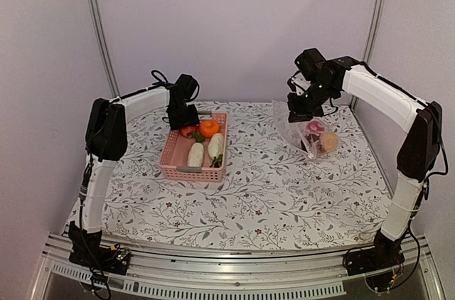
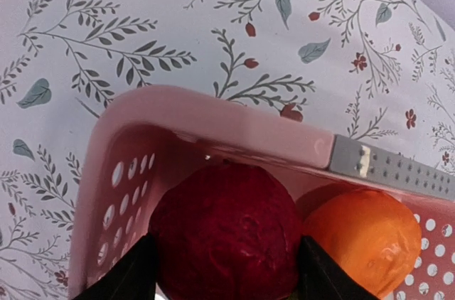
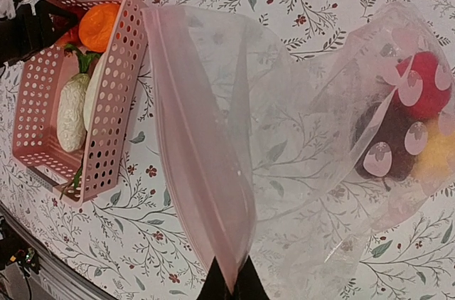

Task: Place the food in the zip-top bag and seal the zipper
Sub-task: Pick up the fake fruit from the bin, then place the fake fruit in the zipper food storage bag.

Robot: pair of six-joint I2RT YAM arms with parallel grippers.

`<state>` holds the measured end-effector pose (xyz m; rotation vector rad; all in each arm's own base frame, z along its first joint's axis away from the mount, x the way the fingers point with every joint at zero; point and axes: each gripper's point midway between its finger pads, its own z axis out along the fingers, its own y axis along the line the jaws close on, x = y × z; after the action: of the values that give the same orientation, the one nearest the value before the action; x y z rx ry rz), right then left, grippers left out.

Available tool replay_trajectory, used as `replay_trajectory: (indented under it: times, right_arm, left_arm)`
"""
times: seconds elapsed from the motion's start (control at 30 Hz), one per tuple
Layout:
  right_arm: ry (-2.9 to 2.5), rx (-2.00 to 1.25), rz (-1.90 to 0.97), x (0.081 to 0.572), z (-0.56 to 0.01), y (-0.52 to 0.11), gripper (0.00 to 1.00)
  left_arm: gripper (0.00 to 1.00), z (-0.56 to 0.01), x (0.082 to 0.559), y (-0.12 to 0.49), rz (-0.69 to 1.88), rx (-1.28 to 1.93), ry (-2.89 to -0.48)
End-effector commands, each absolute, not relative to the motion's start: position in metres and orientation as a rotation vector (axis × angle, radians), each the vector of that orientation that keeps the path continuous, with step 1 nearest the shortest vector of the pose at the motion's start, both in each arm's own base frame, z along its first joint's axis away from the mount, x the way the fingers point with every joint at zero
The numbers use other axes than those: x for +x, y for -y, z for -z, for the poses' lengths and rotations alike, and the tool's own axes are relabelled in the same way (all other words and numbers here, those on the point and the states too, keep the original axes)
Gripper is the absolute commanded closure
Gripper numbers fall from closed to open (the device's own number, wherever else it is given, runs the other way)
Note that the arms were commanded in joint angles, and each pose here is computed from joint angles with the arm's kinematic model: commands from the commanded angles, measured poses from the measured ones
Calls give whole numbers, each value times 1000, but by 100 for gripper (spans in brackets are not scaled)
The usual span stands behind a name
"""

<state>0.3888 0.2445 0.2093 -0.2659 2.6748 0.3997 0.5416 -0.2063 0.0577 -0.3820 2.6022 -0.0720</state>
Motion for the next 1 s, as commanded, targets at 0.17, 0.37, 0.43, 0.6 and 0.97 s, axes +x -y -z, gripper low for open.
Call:
replay_trajectory:
  times: [0.17, 0.37, 0.43, 0.6, 0.97]
  right_arm:
    - [-2631, -237, -406, 378, -222, -239, 100]
    - [-2625, -236, -435, 377, -225, -241, 100]
    - [-2621, -238, -449, 377, -228, -243, 100]
    - [-2620, -257, -493, 373, -232, -251, 100]
    - [-2582, -289, -638, 379, -251, -280, 100]
  left_arm:
    - [53, -166, 524, 215, 263, -349, -2475]
    - [53, -218, 500, 244, 482, -212, -2395]
    - [53, -237, 491, 264, 611, -112, -2353]
    - [53, -287, 454, 323, 904, 159, -2213]
    - [57, -327, 366, 423, 1361, 654, -2003]
